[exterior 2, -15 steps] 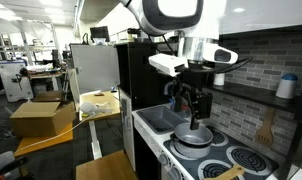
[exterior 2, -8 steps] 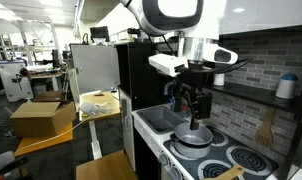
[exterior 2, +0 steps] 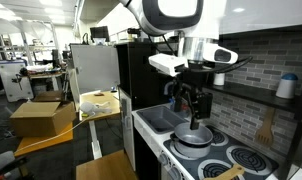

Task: Put the grey pot inside the sink

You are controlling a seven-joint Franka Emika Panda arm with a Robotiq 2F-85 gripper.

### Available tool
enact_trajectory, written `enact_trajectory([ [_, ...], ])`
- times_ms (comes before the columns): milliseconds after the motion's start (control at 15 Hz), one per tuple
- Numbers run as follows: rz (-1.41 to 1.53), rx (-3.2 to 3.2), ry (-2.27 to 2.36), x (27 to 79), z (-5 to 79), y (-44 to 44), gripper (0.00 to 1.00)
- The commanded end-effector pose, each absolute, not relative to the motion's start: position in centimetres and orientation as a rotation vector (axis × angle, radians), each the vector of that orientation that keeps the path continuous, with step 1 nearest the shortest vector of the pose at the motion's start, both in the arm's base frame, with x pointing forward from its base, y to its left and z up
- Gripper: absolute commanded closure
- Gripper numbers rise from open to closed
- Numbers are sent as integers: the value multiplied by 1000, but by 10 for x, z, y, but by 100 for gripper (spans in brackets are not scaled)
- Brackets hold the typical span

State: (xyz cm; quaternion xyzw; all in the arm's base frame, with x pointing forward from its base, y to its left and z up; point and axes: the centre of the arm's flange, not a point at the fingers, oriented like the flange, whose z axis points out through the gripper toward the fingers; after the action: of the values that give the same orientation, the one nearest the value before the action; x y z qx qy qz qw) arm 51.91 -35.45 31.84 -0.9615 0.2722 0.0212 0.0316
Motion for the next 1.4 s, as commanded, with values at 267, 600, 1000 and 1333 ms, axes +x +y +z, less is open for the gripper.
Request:
enact_trajectory([
  [267,72,-2975,811,522,293,-359,0],
  [600,59,-2982,816,521,274,-358,0],
  [1000,13,-2987,834,516,266,-360,0],
  [1333,-46,-2985,865,514,258,-367,0],
])
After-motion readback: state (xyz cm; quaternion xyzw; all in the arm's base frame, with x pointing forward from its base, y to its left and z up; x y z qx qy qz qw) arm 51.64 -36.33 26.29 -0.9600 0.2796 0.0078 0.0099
